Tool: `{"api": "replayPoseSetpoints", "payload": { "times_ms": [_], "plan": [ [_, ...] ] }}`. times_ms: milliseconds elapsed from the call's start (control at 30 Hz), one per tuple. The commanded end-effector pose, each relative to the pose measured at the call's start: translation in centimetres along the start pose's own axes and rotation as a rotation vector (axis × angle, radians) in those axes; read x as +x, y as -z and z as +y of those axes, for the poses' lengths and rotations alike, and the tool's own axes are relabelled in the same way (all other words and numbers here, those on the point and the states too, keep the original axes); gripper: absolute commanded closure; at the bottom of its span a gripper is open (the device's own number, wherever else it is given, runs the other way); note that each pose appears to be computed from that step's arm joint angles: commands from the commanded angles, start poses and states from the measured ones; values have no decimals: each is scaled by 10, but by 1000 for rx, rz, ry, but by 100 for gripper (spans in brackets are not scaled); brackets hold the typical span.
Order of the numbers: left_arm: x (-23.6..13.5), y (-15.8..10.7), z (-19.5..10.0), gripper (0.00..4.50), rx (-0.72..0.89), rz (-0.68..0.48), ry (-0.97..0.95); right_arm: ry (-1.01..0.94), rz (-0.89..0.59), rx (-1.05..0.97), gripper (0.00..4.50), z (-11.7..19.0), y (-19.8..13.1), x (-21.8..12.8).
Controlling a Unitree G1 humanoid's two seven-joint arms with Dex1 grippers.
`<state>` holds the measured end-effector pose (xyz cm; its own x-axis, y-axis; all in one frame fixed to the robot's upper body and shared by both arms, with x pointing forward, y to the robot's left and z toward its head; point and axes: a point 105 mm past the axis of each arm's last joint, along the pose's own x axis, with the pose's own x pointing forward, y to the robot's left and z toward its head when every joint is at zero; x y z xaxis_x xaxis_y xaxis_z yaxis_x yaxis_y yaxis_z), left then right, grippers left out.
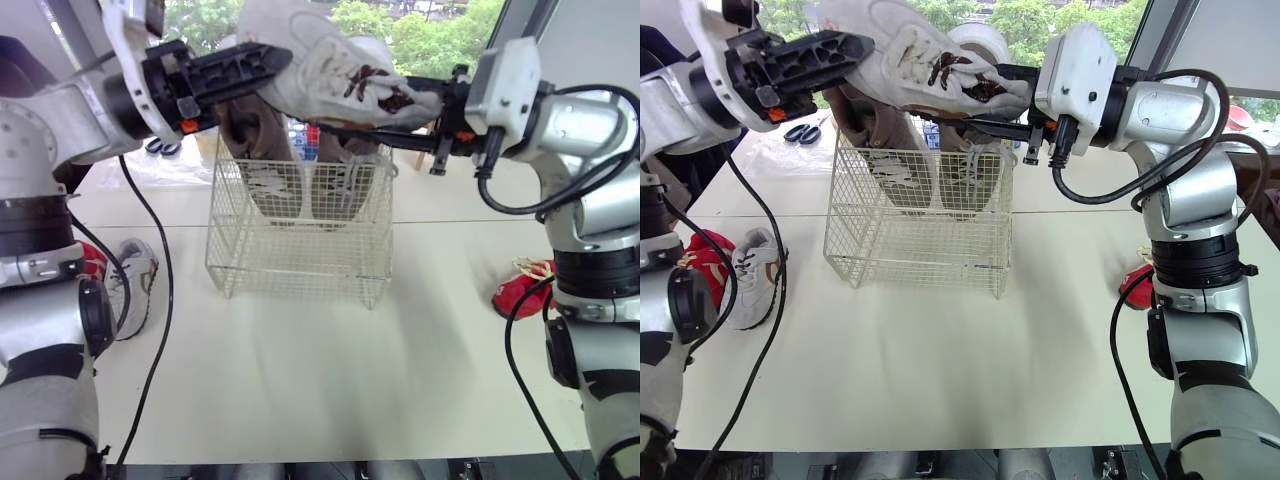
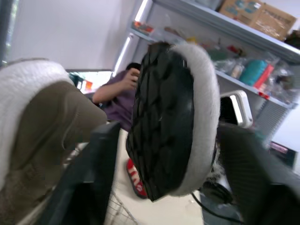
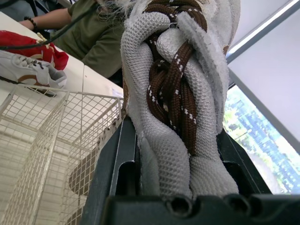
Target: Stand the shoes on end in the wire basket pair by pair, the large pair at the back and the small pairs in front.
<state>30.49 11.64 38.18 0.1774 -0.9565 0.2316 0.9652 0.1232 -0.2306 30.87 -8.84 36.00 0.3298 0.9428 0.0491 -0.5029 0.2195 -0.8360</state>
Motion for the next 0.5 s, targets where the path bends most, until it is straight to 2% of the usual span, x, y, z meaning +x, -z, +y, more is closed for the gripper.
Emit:
{"api": "replayPoseSetpoints", "payload": {
  "times_ms": [33, 67, 100, 200, 333, 433, 500],
  "plan": [
    [-1, -15, -11, 302, 45, -28, 43, 18, -44, -73, 316, -6, -21, 0],
    [0, -14, -9, 354, 45, -35, 35, 20, -46, -67, 316, -6, -22, 1],
    [-1, -14, -7, 354, 44, -48, 20, 34, -49, -49, 316, -8, -22, 0],
    [-9, -22, -3, 361, 24, -146, -2, 82, -37, 102, 210, -12, -13, -12],
    [-25, -35, -5, 361, 19, -360, -21, 342, -168, 432, 13, -37, -3, -50],
    [-31, -40, -9, 361, 4, -536, -20, 533, -368, 701, 6, -45, 3, -64],
    [-28, -38, -11, 361, -1, -611, -18, 591, -515, 898, 6, -42, 5, -58]
  ]
}}
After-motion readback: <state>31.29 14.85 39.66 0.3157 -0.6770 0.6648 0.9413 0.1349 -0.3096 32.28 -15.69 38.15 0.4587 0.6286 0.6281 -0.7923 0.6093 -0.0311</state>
